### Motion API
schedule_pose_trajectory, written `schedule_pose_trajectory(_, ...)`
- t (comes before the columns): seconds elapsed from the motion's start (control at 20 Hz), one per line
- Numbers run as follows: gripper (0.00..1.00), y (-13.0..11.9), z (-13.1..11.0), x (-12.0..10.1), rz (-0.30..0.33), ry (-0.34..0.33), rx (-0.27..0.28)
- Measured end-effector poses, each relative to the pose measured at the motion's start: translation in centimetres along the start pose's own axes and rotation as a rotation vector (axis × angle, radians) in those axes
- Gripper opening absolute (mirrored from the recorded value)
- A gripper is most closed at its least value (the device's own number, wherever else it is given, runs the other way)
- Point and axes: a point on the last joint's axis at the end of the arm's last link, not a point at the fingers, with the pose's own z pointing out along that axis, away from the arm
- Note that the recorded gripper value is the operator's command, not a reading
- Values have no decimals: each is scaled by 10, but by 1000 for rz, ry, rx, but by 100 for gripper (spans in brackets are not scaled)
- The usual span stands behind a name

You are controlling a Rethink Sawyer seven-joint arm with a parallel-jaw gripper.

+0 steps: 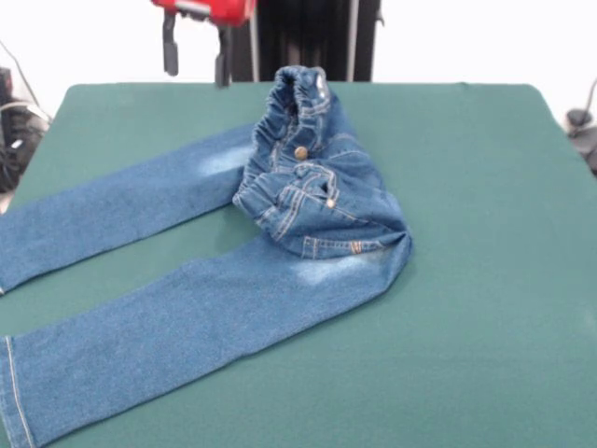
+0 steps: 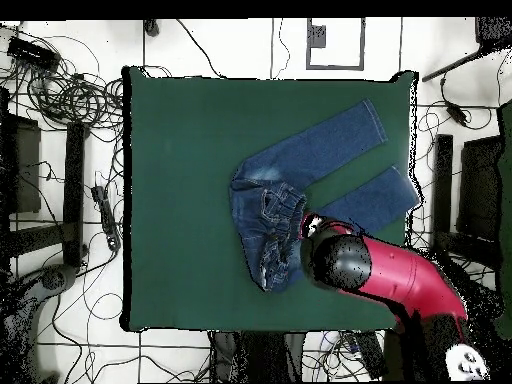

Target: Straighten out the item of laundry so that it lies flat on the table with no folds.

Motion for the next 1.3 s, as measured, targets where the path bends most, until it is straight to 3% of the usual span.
schedule_pose_trajectory(0.15, 100, 3, 25, -15, -5, 6, -5)
schedule_pose_trajectory(0.5, 100, 7, 66, -22, -7, 36, -12)
schedule_pose_trajectory(0.85, 100, 14, 121, -17, -10, 54, -26)
schedule_pose_trajectory(1.3, 100, 25, 167, -3, -17, 47, -42)
